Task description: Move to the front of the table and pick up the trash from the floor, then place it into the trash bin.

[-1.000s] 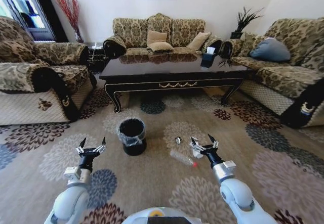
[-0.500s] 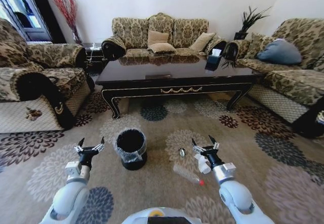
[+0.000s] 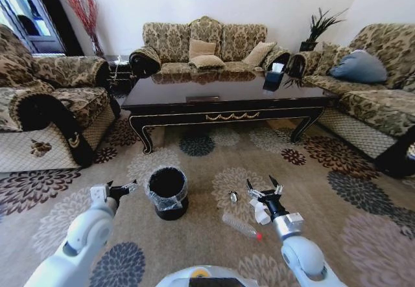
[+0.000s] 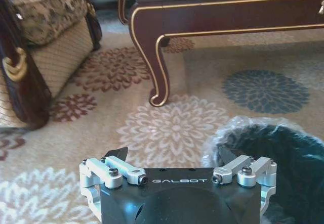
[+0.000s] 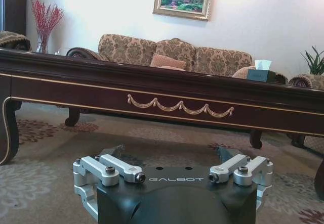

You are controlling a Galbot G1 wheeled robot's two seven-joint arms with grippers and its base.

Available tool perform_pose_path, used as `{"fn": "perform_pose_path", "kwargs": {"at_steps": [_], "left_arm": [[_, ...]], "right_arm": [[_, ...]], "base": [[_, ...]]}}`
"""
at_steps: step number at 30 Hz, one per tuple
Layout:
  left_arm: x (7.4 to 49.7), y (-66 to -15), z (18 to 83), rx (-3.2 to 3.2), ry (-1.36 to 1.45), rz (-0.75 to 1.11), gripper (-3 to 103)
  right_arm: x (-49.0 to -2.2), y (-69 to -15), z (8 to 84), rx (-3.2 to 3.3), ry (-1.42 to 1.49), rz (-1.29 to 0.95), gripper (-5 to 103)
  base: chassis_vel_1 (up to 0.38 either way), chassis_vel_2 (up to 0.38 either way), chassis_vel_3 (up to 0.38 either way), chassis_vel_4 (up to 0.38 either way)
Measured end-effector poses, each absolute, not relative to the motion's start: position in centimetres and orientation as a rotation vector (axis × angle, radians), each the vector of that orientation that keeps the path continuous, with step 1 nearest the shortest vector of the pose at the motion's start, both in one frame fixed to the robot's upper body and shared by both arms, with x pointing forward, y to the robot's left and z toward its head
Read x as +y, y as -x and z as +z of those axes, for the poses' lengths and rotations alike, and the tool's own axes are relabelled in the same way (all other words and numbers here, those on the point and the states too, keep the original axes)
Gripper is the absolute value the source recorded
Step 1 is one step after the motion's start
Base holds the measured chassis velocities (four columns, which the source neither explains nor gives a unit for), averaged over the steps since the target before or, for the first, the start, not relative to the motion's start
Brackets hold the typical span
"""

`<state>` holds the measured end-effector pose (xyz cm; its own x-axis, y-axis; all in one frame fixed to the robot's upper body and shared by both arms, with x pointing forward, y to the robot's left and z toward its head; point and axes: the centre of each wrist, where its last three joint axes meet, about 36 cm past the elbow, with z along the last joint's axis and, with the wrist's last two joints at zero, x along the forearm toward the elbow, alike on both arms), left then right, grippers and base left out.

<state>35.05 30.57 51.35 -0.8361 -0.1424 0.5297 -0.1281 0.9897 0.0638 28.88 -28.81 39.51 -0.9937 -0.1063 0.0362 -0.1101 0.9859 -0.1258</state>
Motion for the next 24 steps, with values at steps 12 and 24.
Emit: {"fn": "perform_pose_path", "kwargs": {"at_steps": [12, 24], "left_arm": [[30.8, -37.5, 49.3, -2.435, -0.265, 0.108, 100], [29.3, -41.6, 49.0, -2.386, -0.186, 0.240, 99]], "right_arm": [[-28.3, -30.1, 38.9, -3.088, -0.249, 0.212, 100], [-27.8, -30.0, 38.3, -3.074, -0.246, 0.194, 100]], "base": [[0.000, 0.000, 0.000, 0.000], [0.000, 0.000, 0.000, 0.000]]}}
